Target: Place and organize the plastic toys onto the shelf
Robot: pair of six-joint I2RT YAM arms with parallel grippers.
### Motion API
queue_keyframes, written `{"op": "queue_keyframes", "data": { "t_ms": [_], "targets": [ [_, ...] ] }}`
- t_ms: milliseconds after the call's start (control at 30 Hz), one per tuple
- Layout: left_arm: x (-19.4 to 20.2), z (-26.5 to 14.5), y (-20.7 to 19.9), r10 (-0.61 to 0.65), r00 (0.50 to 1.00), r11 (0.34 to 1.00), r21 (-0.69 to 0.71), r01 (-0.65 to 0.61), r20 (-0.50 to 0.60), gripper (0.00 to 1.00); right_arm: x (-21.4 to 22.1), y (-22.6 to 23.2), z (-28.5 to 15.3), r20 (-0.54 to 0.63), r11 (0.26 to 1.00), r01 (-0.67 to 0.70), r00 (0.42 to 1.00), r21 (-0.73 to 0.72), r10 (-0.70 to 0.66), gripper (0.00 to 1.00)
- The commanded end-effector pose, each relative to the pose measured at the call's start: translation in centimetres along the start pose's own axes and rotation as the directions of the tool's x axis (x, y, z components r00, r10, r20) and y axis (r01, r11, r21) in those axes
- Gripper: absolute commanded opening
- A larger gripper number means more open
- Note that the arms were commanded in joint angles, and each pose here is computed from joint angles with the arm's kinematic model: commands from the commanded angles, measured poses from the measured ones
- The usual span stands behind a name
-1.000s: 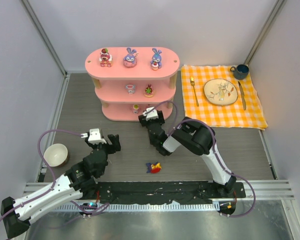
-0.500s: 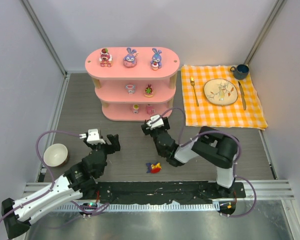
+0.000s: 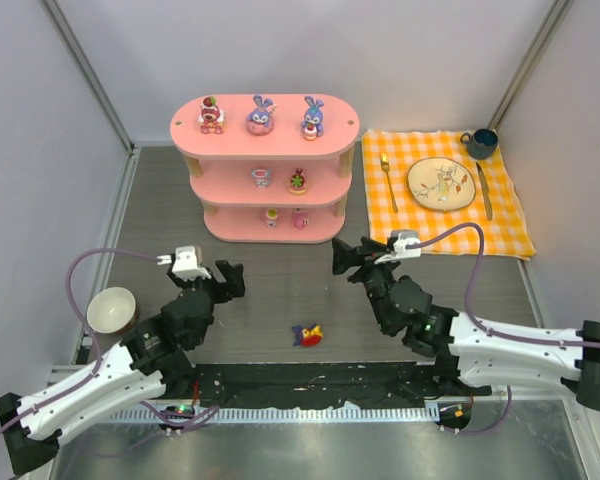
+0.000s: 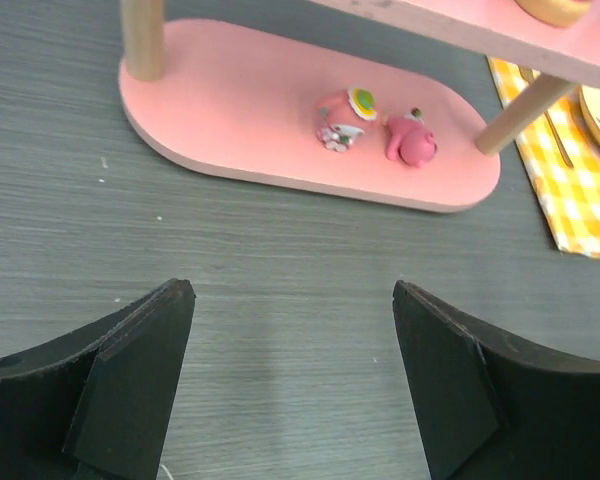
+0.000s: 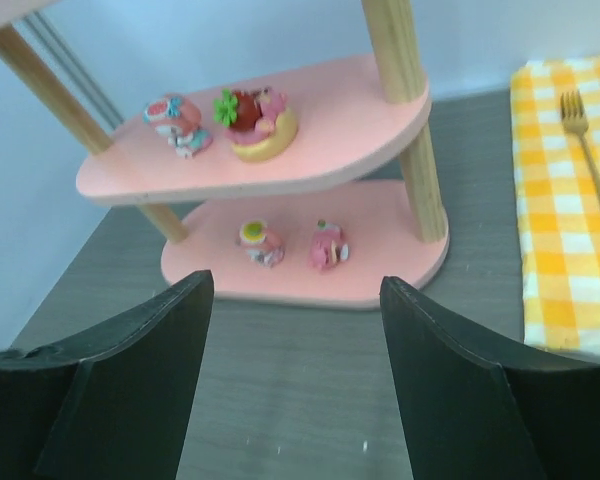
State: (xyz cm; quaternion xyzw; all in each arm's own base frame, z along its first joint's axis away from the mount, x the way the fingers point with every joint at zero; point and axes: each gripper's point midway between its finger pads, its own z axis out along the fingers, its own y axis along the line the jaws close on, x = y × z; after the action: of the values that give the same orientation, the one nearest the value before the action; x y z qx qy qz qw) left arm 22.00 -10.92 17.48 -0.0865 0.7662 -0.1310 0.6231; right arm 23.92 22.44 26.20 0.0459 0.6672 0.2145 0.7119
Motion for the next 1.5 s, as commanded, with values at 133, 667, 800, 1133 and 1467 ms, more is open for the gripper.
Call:
{"op": "queue_keyframes", "data": {
  "t_ms": [133,667,800,1133,1467],
  "targets": [
    [4.4,-1.0,-4.2,0.011,0.964,0.992,0.123,0.023,-0.267,0.86,7.3,-4.3,-5.6,-0.389,0.994,-0.050,0.917,0.095,0.083,0.74],
    [12.7,-7.1,-12.6,0.099,0.913,0.971,0.241,-0.002,-0.395,0.86,13.9,-1.6,-10.2,-0.663,0.984,-0.168,0.745,-0.068,0.081,0.65],
    [13.3,-7.7,-12.4,0.079,0.910,0.971,0.237,0.022,-0.407,0.85,15.7,-1.5,-10.7,-0.696,0.984,-0.148,0.717,-0.095,0.040,0.61],
    [13.4,-8.2,-11.3,0.037,0.913,0.973,0.224,0.060,-0.405,0.83,17.0,2.3,-9.9,-0.703,0.955,-0.144,0.706,-0.260,-0.085,0.61],
    [12.8,-8.2,-10.1,0.005,0.918,0.976,0.203,0.082,-0.397,0.81,20.0,1.7,-7.9,-0.721,0.975,0.020,0.671,-0.219,-0.176,0.55]
  ]
}}
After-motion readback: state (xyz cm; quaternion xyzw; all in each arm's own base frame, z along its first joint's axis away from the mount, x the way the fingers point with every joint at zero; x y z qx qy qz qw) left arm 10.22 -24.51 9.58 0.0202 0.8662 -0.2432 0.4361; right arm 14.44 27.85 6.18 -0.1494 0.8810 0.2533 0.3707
